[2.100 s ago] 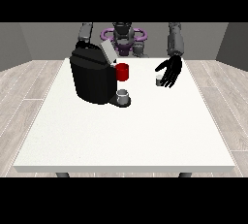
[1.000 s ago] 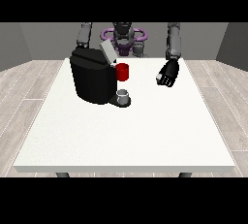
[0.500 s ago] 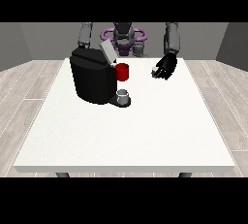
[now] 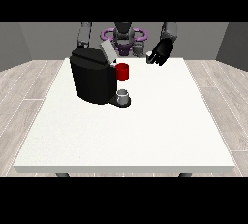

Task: Insert the coffee pod into the coffee machine and close the lid

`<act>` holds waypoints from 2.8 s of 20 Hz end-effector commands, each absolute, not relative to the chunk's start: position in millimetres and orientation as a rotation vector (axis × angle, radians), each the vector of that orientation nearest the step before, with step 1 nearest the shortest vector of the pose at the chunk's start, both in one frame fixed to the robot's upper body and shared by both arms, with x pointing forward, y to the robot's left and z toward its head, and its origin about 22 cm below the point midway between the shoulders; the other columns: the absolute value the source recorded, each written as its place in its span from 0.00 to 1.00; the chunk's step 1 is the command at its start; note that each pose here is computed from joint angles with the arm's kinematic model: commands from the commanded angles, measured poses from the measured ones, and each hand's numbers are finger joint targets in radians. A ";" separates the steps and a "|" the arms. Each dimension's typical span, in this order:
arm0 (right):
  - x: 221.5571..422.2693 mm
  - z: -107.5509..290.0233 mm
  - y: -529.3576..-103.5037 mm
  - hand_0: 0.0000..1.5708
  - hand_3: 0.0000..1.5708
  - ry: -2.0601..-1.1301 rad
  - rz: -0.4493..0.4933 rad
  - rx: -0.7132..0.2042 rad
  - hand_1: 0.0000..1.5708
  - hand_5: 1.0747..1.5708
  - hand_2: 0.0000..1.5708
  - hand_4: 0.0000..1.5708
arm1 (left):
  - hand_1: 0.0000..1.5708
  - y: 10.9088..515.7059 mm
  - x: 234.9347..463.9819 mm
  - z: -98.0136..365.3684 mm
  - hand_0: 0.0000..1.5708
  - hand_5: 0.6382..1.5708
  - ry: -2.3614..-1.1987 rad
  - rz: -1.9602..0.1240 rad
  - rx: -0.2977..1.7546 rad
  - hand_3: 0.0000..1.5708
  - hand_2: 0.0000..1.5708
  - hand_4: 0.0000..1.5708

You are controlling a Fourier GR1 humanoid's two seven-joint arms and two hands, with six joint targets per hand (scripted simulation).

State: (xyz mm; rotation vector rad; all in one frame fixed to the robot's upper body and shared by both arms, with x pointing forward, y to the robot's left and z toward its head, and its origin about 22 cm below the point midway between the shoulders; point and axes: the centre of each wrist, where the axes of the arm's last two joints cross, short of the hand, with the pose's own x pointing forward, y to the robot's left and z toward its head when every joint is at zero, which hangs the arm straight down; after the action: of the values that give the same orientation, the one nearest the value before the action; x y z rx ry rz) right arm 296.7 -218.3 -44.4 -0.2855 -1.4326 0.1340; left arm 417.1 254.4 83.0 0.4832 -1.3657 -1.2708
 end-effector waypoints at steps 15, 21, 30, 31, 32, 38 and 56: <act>307.6 -13.5 -212.7 0.00 0.00 -1.551 0.188 -0.227 0.00 1.00 0.00 0.00 | 0.76 238.7 449.9 195.2 0.76 1.00 -1.452 -1.133 0.470 0.80 0.79 0.31; 317.1 7.3 -221.9 0.00 0.00 -1.617 0.167 -0.207 0.00 1.00 0.00 0.00 | 0.77 233.0 453.2 219.0 0.77 1.00 -1.510 -1.114 0.604 0.80 0.81 0.31; 334.3 40.6 -195.5 0.00 0.00 -1.715 0.163 -0.224 0.00 1.00 0.00 0.00 | 0.78 243.3 457.8 273.1 0.78 1.00 -1.567 -1.094 0.639 0.79 0.82 0.31; 342.6 48.1 -208.5 0.00 0.00 -1.700 0.164 -0.223 0.00 1.00 0.00 0.00 | 0.76 239.3 458.4 284.2 0.76 1.00 -1.534 -1.113 0.599 0.79 0.82 0.31; 346.1 53.1 -210.6 0.00 0.00 -1.720 0.124 -0.261 0.00 1.00 0.00 0.00 | 0.77 232.1 458.1 259.7 0.77 1.00 -1.580 -1.126 0.613 0.79 0.81 0.30; 339.6 41.5 -210.1 0.00 0.00 -1.672 0.145 -0.267 0.00 1.00 0.00 0.00 | 0.79 228.5 461.5 253.9 0.79 1.00 -1.532 -1.124 0.602 0.79 0.82 0.28; 347.4 58.9 -208.4 0.00 0.00 -1.701 0.122 -0.252 0.00 1.00 0.00 0.00 | 0.78 244.4 462.4 276.6 0.78 1.00 -1.579 -1.103 0.657 0.77 0.80 0.24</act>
State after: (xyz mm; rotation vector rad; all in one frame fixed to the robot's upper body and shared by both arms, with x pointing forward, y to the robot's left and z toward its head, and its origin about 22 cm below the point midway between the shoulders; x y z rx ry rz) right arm 344.9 -209.5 53.2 -0.2515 -1.7052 0.1226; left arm 462.8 239.6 269.7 0.6314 -1.5616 -1.1183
